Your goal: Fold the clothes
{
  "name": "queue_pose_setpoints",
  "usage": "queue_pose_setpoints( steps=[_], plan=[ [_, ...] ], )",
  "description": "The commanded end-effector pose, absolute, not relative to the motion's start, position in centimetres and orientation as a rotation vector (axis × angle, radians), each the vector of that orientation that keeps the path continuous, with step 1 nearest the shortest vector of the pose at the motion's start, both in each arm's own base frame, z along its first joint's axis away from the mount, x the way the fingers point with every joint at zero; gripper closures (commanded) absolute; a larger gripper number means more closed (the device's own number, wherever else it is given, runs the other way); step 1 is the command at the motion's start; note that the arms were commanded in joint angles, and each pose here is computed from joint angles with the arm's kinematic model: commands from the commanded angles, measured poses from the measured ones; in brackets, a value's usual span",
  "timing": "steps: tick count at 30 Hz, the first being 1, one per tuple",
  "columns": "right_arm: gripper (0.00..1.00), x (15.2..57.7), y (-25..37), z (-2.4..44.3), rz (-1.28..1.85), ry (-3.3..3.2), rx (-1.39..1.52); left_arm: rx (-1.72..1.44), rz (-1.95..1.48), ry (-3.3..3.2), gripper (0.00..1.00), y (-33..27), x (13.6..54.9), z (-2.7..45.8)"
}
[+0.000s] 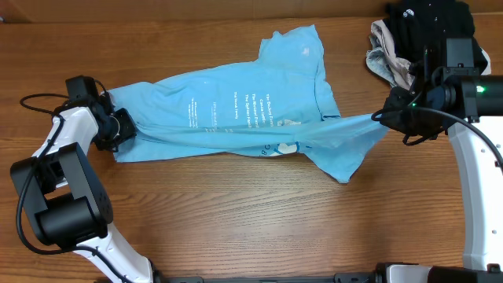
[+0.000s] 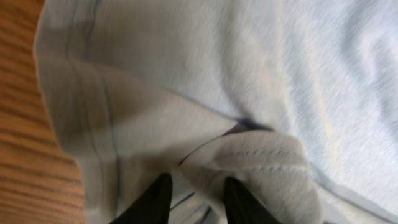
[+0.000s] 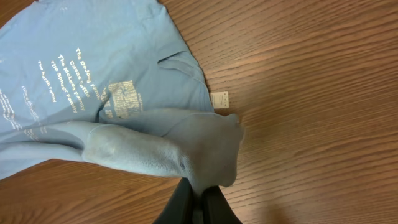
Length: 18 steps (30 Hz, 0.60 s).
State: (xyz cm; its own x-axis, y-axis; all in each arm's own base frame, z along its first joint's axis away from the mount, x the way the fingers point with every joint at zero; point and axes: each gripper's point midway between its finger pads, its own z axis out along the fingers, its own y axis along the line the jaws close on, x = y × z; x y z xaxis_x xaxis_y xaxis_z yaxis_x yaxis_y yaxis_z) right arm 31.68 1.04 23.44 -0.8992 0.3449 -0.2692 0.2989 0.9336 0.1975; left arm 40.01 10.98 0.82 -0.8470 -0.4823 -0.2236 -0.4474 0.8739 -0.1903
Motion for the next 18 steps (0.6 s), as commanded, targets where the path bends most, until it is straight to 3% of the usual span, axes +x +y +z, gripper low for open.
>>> queue_pose_setpoints(
  steps=[1, 18],
  plan=[
    [0.96, 31.7, 0.7, 23.6, 0.194, 2.778, 0.473, -0.662, -0.238, 2.747, 0.75, 10.2, 40.8, 1.7],
    [0.96, 31.7, 0.7, 23.6, 0.189, 2.782, 0.442, -0.586, -0.124, 2.791, 0.78, 9.3, 40.7, 1.4]
  ],
)
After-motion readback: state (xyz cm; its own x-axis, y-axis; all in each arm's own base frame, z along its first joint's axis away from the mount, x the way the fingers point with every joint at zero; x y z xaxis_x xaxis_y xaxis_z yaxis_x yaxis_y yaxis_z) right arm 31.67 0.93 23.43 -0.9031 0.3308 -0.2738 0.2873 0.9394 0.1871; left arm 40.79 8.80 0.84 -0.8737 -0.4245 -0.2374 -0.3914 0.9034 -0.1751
